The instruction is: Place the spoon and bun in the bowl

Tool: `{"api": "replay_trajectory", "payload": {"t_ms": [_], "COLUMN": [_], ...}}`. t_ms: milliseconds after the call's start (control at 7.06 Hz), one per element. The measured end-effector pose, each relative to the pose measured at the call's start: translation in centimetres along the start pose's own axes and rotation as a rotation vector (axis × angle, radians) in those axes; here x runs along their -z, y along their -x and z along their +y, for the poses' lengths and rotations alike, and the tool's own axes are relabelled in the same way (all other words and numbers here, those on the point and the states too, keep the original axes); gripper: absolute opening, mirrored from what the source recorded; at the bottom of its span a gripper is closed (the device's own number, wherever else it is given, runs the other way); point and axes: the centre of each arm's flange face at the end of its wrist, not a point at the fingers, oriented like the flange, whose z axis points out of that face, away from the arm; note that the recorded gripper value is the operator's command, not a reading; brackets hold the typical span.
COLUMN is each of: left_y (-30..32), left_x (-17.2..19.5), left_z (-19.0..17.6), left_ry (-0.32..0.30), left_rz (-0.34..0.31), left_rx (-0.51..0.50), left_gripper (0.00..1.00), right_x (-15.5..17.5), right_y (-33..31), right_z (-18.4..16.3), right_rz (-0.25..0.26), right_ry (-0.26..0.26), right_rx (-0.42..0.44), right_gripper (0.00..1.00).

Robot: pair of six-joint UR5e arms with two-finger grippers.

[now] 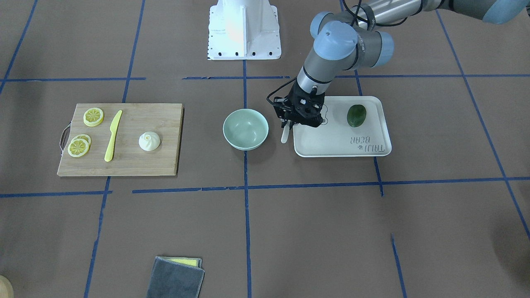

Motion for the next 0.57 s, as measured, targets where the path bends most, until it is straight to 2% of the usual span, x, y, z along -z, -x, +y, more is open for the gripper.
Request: {"api": "replay_trajectory", "payload": {"t_ms": [283,425,566], "left_y": [-6.6,-7.5,-7.6], "left_x": [-1.3,-2.2,-2.9], "left_z": [-2.4,-2.5,-2.5], "left_ry": [-0.036,-0.057,-0.066], "left_rz": [0.018,0.004,-0.006], "left_rx": [0.049,0.073,0.086], "left_gripper": [0.0,0.06,0.54], "right_x": [-0.3,-0.5,-0.7], "right_y": [1.5,1.8,1.9], "right_z": [-0.4,-0.5,-0.6], "right_rz": [-0.001,-0.001,-0.001], "right_ry": [0.002,0.004,0.006], "right_rx": [0.034,0.043,0.046], "right_gripper": [1.0,1.0,1.0]}}
